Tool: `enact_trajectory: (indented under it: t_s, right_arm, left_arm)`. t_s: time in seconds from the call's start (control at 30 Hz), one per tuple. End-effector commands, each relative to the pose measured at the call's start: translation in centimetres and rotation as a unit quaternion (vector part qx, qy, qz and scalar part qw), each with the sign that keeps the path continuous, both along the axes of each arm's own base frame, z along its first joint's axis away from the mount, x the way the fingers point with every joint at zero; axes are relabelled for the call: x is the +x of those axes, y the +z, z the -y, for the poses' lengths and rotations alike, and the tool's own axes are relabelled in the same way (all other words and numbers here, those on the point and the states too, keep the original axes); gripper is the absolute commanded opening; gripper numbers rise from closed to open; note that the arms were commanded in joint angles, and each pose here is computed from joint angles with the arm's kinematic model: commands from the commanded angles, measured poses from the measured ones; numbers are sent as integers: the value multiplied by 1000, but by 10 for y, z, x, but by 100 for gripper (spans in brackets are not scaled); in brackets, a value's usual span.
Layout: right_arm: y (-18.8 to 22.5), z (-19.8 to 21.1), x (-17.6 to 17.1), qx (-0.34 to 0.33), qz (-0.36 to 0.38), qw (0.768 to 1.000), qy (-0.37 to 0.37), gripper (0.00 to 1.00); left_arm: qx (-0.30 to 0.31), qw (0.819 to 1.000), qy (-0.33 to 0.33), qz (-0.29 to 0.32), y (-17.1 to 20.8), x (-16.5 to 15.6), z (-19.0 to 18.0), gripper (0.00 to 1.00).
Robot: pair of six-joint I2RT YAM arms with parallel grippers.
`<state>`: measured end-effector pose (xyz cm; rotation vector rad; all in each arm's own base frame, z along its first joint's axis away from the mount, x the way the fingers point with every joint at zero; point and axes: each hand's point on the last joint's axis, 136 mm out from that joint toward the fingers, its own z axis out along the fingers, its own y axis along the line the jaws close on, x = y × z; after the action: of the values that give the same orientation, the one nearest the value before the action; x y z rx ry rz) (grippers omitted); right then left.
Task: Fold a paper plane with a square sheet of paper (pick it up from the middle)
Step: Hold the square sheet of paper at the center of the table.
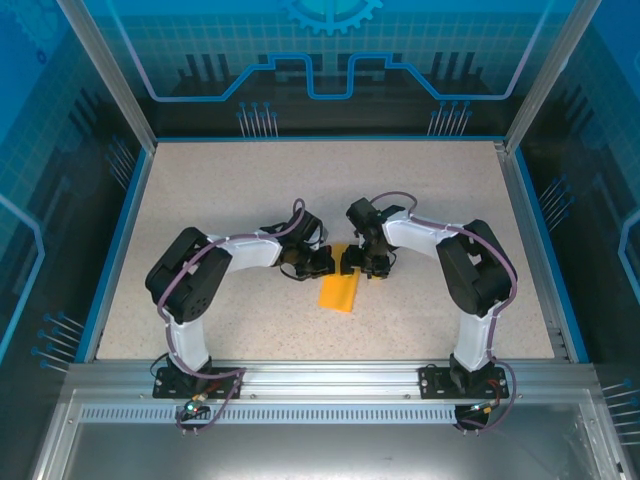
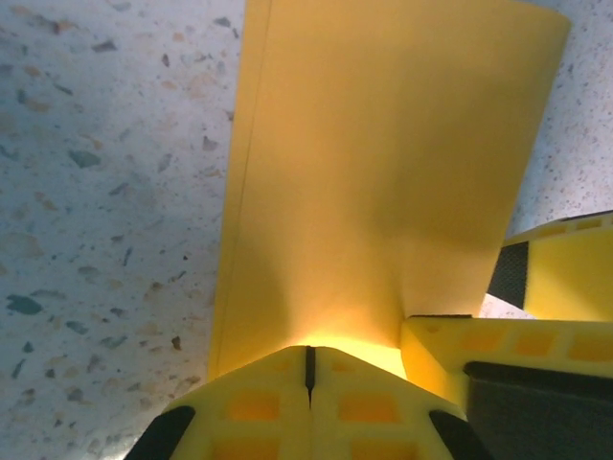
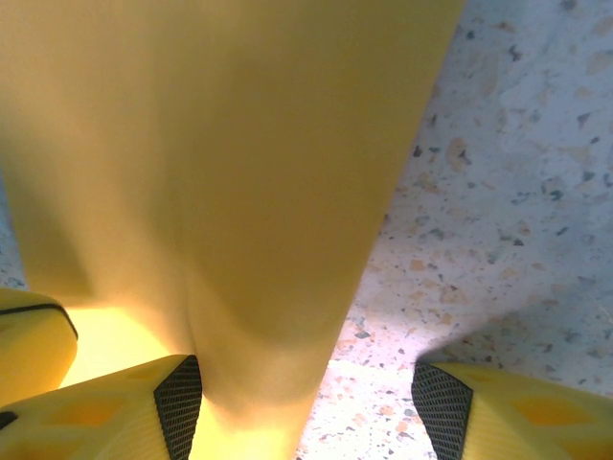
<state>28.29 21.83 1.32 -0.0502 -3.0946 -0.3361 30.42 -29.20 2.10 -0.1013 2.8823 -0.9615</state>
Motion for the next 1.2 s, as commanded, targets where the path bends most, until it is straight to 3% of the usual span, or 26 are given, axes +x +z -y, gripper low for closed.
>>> enact_trajectory:
  t_s: [0.0, 0.33, 0.63, 0.8, 0.87, 0.93, 1.17]
  right_arm:
    - [-34, 24, -14, -66, -30, 997, -1, 66]
    - [-18, 15, -4, -43, -8, 999, -3, 67]
    - [61, 4, 22, 55, 110, 992, -23, 69]
    - [90, -12, 19, 214, 145, 965, -39, 32]
    - [88, -23, 13, 251, 128, 959, -31, 12]
    - [82, -34, 8, 269, 113, 956, -25, 0]
    - [43, -39, -1, 271, 75, 959, -37, 0]
  left_arm:
    - [15, 1000, 5, -9, -11, -2, -1, 0]
    - [38, 999, 3, -21, -28, -12, -11, 0]
    - [51, 999, -3, -18, -30, -14, -15, 0]
    - [52, 999, -5, -16, -29, -14, -15, 0]
    - [52, 999, -5, -16, -29, -14, -15, 0]
    - [52, 998, -5, -18, -30, -14, -15, 0]
    - [55, 998, -7, -19, -31, -16, -17, 0]
